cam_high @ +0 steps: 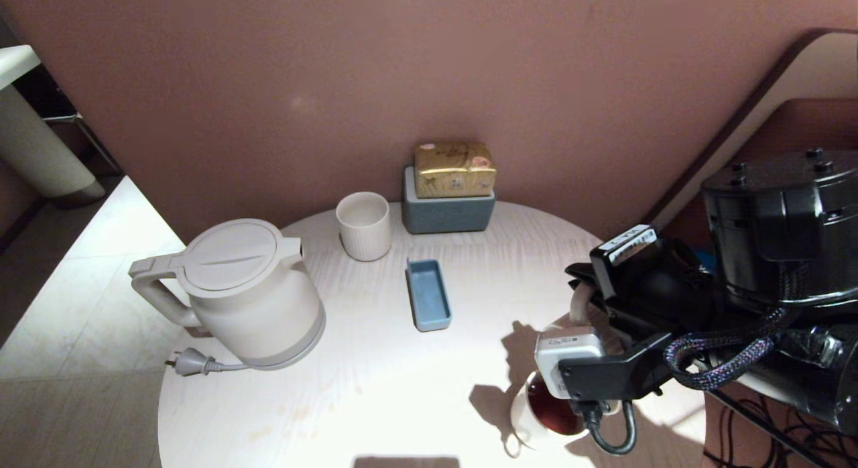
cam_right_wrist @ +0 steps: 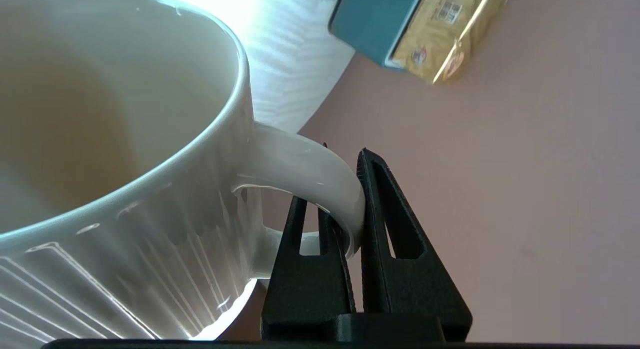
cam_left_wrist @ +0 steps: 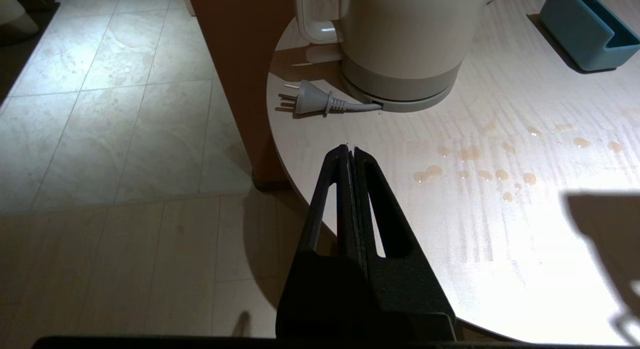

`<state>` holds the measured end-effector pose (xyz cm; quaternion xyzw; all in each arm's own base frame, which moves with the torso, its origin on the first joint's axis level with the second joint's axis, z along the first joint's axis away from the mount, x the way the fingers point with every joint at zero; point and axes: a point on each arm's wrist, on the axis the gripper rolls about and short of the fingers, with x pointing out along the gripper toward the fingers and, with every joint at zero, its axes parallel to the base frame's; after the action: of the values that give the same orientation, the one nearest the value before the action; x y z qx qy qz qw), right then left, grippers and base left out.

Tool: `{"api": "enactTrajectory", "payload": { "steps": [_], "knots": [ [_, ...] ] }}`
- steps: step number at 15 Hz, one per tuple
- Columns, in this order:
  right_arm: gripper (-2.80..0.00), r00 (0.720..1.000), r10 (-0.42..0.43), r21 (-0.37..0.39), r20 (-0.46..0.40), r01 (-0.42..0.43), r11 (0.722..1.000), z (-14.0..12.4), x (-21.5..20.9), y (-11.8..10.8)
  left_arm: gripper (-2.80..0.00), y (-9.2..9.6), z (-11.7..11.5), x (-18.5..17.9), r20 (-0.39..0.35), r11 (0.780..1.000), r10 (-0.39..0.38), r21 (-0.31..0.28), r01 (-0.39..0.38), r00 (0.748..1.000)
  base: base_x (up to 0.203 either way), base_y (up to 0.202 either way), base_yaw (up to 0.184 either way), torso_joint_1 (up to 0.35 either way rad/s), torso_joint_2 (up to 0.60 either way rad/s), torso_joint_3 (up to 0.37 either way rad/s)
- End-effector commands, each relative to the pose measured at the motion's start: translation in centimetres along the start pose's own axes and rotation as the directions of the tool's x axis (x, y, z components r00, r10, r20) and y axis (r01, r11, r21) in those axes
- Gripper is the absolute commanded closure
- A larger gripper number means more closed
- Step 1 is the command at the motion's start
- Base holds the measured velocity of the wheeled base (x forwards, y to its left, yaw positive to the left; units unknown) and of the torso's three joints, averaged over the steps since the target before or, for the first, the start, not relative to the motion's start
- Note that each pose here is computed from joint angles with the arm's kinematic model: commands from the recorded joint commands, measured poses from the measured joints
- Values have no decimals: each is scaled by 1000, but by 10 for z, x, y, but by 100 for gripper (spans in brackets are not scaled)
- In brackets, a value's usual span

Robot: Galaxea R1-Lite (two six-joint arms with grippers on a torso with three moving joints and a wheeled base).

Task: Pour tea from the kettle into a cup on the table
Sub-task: Pour water into another cup

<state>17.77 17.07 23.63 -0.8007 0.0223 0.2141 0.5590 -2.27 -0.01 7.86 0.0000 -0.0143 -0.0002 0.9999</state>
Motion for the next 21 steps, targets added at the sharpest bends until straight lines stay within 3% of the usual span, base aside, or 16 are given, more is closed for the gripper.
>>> {"api": "enactTrajectory", "payload": {
  "steps": [1, 16, 21],
  "knots": [
    [0, 1000, 9, -21, 1, -9, 1000, 5, 3, 1, 0, 0, 0, 0, 1, 1000, 0, 0, 0, 1000, 0, 0, 0, 0, 0, 0],
    [0, 999, 9, -89, -48, -14, 996, 17, 0, 3, 0, 0, 0, 0, 1, 1000, 0, 0, 0, 1000, 0, 0, 0, 0, 0, 0],
    [0, 996, -48, 25, -69, 49, 998, 0, -15, -10, 0, 0, 0, 0, 1, 1000, 0, 0, 0, 1000, 0, 0, 0, 0, 0, 0]
  ]
}}
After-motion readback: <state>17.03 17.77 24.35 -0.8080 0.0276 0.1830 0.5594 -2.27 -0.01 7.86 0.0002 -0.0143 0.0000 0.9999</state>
